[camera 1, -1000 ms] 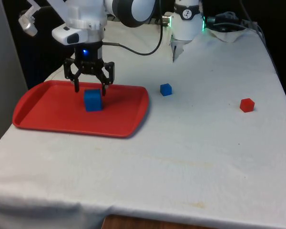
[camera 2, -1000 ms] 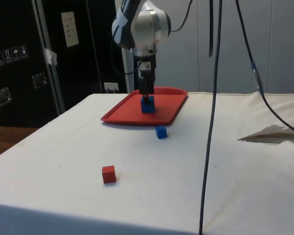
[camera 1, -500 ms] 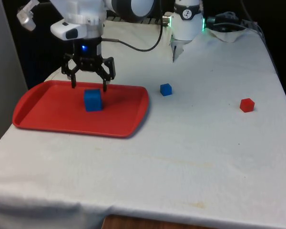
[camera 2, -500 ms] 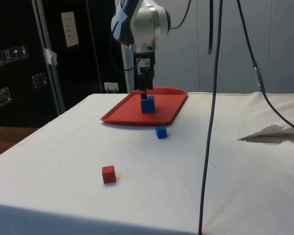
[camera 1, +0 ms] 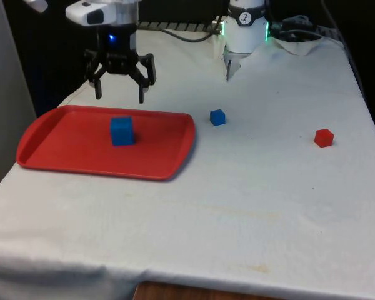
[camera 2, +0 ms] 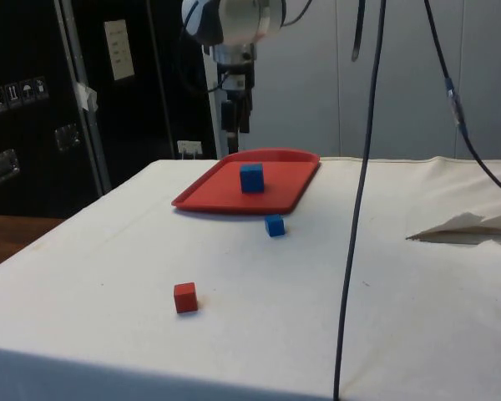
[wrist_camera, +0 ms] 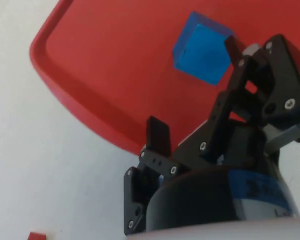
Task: Pick up the largest block and place it onto the tray.
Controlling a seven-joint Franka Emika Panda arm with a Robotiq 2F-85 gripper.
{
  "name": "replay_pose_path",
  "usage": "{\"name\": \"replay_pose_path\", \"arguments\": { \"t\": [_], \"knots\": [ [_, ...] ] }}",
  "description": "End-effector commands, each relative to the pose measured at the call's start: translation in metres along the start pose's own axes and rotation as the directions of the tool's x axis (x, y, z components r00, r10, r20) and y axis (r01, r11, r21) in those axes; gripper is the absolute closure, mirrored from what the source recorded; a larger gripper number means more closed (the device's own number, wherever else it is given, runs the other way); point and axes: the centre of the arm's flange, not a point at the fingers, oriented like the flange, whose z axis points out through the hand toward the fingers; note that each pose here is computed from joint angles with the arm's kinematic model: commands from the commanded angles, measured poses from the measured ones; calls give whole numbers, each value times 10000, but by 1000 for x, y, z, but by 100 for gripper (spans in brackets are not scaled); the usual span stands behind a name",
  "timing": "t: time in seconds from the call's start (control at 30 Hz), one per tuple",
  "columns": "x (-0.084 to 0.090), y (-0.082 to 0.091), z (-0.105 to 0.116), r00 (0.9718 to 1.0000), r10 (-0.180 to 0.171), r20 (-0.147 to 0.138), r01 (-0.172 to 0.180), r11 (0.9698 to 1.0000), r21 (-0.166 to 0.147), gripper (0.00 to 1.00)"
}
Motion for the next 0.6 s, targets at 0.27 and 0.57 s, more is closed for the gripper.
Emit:
{"name": "replay_pose_path", "arguments": {
  "t": [0.27, 0.57],
  "knots": [
    [10, -13, -29, 9999, -48, -128, 49, 9999, 89, 0],
    [24, -30, -63, 9998, -71, -210, 72, 10000, 42, 0]
  ]
}}
